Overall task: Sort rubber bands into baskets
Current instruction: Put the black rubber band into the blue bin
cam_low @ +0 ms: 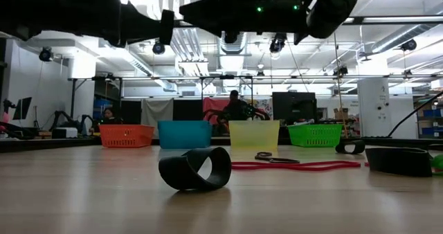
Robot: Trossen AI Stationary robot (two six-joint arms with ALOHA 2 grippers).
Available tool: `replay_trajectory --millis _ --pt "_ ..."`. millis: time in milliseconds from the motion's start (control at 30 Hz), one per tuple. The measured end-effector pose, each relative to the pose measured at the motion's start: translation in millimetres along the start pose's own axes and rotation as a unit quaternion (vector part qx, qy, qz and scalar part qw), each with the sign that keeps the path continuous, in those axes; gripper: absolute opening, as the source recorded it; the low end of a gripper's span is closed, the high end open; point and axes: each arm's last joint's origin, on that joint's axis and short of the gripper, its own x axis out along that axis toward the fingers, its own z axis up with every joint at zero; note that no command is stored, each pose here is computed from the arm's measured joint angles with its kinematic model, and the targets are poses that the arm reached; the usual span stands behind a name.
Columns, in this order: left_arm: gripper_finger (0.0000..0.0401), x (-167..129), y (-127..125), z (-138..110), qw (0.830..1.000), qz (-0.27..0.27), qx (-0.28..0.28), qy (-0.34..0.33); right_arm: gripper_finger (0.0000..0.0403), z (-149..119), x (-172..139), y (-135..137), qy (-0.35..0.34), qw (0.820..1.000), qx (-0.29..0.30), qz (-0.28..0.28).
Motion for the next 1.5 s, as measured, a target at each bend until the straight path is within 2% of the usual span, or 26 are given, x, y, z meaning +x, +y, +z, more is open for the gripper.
replay_trajectory --millis 267,467,667,900,1100,1200,1500 --pt "0.0 -3.0 9.2 7.6 1.0 -0.01 0.017 -0.014 0.0215 6.9 14.6 0.1 -0.001 1.0 -0.01 0.029" --pt "0.0 -3.4 10.7 9.6 1.0 -0.011 0.009 -0.021 0.0228 4.9 28.8 -0.5 0.009 0.999 -0.021 0.032" --pt "0.0 -2.9 10.0 7.7 1.0 -0.012 0.012 -0.015 0.0196 -7.3 41.0 -1.0 0.029 0.998 -0.034 0.035" --pt "0.0 -1.9 9.3 3.9 1.0 -0.01 0.018 0.0 0.0138 -8.9 41.7 -2.4 0.031 0.998 -0.044 0.037" --pt "0.0 -2.0 10.0 2.6 1.0 -0.005 0.023 0.008 0.0105 -9.4 41.6 -2.9 0.033 0.998 -0.039 0.036" --pt "0.0 -1.9 9.9 1.5 1.0 -0.001 0.025 0.013 0.0106 -9.8 41.7 -4.1 0.036 0.998 -0.032 0.034" --pt "0.0 -2.1 8.6 -2.7 0.999 -0.008 0.034 0.03 0.0143 -8.0 41.8 -10.5 0.031 0.999 -0.032 0.017"
